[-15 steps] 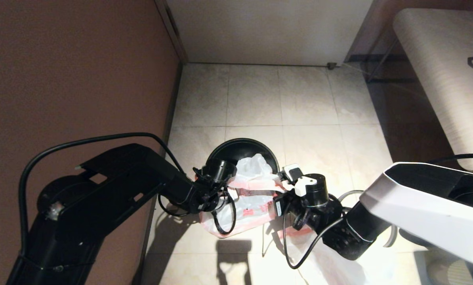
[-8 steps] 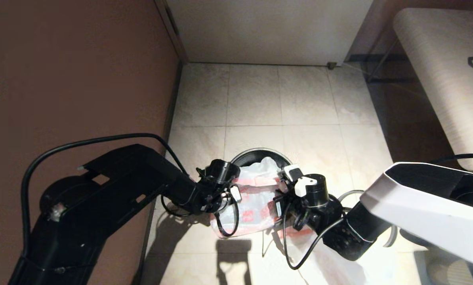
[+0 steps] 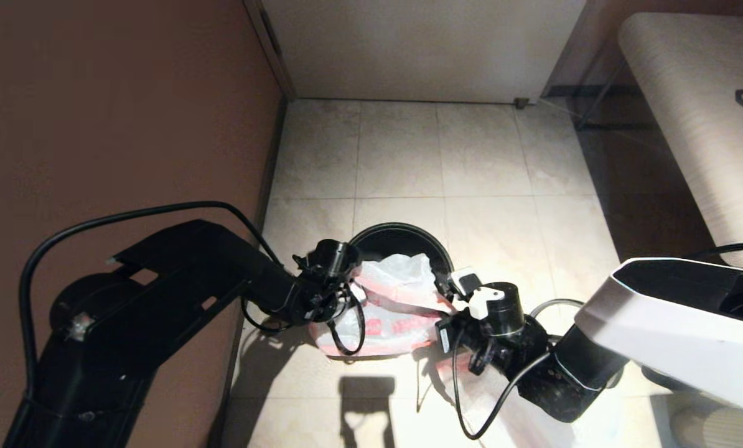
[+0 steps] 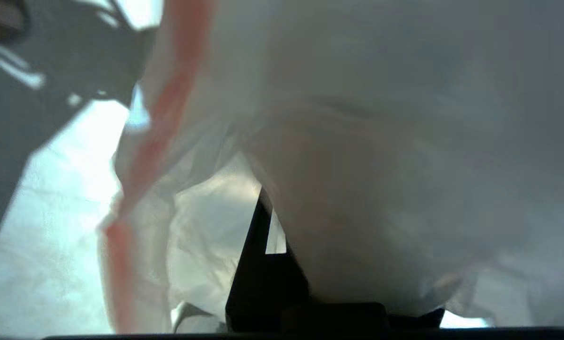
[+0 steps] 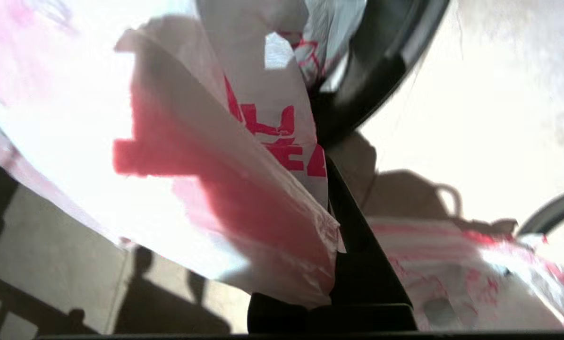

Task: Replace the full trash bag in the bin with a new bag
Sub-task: Put the new garbage bag on the trash can

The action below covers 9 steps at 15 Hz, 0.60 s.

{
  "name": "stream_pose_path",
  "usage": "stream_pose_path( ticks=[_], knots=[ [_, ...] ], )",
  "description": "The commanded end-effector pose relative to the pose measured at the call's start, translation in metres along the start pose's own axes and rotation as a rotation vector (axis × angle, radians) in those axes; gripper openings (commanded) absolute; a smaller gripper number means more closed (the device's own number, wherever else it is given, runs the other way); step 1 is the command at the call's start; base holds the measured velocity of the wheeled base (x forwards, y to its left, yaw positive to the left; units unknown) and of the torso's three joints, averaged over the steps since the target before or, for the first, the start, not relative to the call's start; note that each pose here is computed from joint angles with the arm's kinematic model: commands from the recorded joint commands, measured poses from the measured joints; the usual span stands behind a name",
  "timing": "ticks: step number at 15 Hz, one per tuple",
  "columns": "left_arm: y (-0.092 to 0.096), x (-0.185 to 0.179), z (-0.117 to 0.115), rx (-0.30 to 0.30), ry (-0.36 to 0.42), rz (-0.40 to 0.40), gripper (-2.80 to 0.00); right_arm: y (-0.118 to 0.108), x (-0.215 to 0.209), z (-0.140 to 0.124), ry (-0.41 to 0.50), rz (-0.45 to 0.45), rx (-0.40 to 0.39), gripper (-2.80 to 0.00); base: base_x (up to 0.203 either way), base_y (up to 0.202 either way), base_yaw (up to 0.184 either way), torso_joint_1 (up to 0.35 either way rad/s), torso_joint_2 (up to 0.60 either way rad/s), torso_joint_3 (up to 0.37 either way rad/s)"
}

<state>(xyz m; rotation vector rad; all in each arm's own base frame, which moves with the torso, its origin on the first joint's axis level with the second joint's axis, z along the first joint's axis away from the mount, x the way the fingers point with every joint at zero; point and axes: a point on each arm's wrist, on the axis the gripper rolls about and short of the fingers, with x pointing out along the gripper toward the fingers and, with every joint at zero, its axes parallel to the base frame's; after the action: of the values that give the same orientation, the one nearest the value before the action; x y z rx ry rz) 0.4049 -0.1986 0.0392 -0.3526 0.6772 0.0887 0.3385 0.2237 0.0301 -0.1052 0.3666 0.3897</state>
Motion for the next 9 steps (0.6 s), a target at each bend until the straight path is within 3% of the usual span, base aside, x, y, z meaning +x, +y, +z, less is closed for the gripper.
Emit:
stream_pose_path(
  ticks=[1, 4, 6, 9],
  knots=[
    [0.002, -0.002, 0.009, -0.029, -0.033, 0.013, -2.8, -0.002, -0.01, -0.005, 0.019, -0.012, -0.004, -2.8, 0.0, 0.0, 0.0, 0.0, 0.0, 0.0],
    [0.002, -0.002, 0.012, -0.037, -0.054, 0.03, -2.8, -0.002, -0.008, -0.019, 0.039, -0.024, -0.007, -2.8, 0.0, 0.0, 0.0, 0.0, 0.0, 0.0],
    [0.002, -0.003, 0.014, -0.054, -0.059, 0.029, -2.8, -0.001, 0.011, -0.037, 0.072, -0.031, -0.014, -2.8, 0.0, 0.0, 0.0, 0.0, 0.0, 0.0],
    [0.007, -0.005, 0.022, -0.072, -0.066, 0.03, -2.8, 0.002, 0.048, -0.049, 0.048, -0.043, -0.034, -2.8, 0.0, 0.0, 0.0, 0.0, 0.0, 0.0]
  ],
)
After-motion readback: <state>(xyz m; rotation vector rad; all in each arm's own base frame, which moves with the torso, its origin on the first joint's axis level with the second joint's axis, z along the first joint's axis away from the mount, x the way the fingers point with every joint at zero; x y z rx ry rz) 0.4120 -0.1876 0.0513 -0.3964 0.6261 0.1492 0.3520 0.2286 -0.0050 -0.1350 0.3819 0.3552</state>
